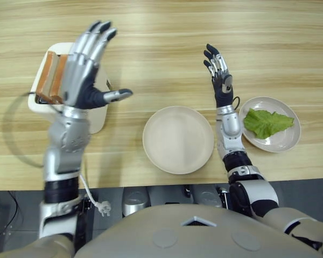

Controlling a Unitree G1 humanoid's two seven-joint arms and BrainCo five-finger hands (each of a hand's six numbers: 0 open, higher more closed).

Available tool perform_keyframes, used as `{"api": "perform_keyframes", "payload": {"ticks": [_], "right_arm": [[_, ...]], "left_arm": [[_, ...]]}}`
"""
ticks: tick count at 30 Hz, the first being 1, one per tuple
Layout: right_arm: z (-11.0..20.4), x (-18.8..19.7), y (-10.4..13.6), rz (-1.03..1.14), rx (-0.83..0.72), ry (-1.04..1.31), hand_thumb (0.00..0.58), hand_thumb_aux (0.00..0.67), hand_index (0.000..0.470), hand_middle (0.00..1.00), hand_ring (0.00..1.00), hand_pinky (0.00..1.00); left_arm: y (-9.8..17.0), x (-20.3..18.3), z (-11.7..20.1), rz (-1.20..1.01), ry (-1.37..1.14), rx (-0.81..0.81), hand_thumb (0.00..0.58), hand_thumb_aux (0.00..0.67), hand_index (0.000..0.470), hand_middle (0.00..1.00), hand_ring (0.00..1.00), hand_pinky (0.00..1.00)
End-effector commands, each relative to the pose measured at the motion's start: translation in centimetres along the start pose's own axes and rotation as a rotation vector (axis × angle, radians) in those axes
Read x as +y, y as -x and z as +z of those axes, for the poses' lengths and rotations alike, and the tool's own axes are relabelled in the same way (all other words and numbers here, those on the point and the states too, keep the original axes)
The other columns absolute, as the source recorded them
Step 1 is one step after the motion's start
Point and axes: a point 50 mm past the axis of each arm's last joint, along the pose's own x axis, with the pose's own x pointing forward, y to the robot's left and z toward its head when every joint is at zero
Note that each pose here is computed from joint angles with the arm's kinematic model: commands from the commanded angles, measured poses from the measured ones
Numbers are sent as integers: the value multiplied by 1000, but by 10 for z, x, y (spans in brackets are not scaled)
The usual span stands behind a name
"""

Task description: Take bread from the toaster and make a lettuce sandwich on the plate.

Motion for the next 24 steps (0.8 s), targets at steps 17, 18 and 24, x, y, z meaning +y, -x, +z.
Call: {"api": "perform_keyframes", "payload": {"ticks": [17,18,24], "right_arm": [[-7,0,-2,-10,27,3,0,0,0,0,0,0],[-7,-1,-2,-9,27,4,0,0,0,0,0,0],[-7,-2,1,-10,24,12,0,0,0,0,0,0]], "left_arm": [[82,20,-113,-177,-318,670,0,0,0,0,0,0],[84,18,-115,-181,-315,685,0,0,0,0,0,0],[82,16,-118,-161,-296,712,79,47,32,0,0,0]]}}
